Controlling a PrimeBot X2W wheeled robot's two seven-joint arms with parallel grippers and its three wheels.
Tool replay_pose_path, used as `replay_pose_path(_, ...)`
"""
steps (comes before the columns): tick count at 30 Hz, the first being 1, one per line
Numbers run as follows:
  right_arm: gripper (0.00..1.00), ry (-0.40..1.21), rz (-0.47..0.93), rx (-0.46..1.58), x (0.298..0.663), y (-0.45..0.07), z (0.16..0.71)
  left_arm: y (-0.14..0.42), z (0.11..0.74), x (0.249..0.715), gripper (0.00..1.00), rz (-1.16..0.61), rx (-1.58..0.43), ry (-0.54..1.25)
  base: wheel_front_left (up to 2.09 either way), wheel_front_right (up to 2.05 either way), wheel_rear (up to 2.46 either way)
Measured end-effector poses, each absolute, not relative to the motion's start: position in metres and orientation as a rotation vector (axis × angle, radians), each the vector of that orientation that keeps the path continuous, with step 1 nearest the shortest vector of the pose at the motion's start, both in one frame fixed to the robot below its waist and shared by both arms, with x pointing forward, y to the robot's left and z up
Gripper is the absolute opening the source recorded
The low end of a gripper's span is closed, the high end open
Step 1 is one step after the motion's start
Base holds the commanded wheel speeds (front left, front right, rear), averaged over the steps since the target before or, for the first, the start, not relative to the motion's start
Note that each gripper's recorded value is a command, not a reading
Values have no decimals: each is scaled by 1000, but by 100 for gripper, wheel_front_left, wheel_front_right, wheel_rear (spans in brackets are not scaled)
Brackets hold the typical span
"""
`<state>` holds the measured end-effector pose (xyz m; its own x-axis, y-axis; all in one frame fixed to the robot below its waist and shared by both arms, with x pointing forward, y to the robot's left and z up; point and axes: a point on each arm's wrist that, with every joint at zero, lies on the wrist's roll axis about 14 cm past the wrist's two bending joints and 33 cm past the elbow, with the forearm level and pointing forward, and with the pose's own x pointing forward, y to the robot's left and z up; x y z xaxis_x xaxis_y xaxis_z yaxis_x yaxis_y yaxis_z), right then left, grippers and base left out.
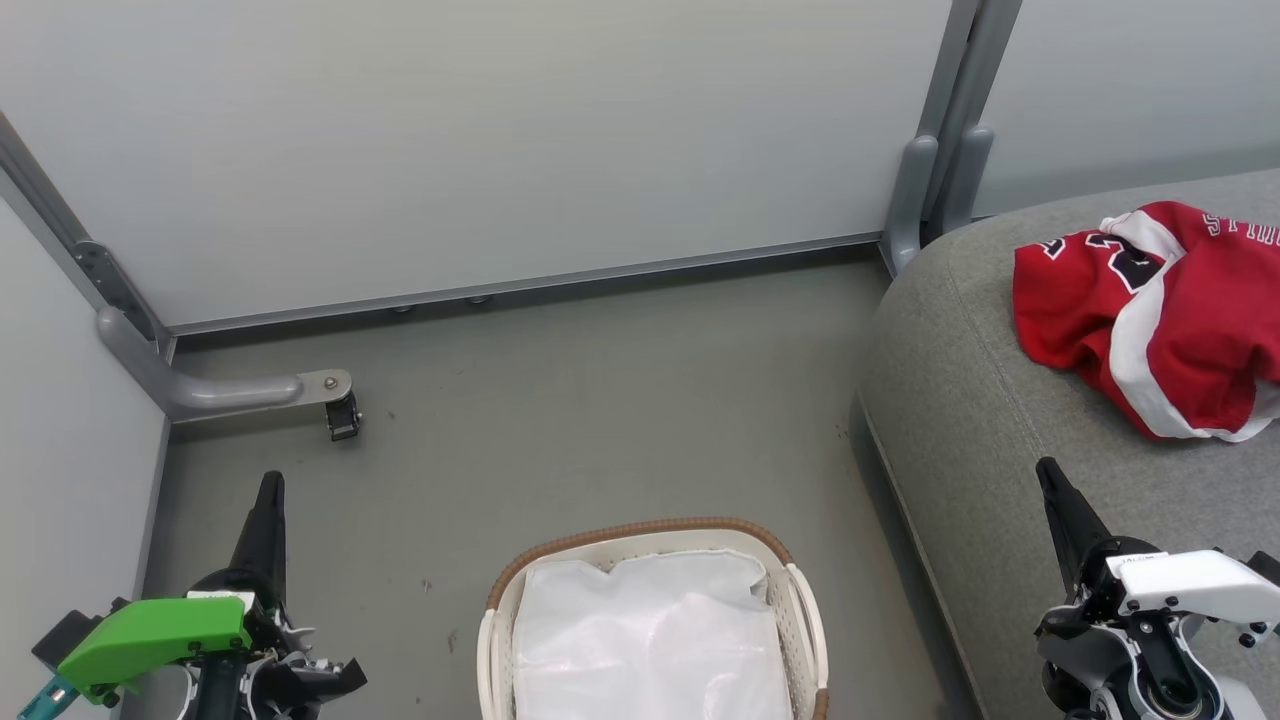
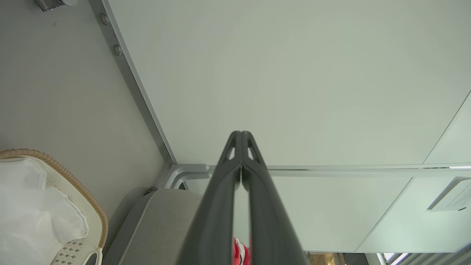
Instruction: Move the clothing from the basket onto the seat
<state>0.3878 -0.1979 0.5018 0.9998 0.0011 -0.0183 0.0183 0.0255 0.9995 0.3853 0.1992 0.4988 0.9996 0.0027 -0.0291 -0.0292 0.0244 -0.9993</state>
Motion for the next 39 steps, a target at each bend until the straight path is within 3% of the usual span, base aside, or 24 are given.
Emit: replay_pose_path(39, 0, 8, -7, 1576, 388, -199, 504, 199, 503, 387, 0, 11, -1577, 10, 0, 0, 0)
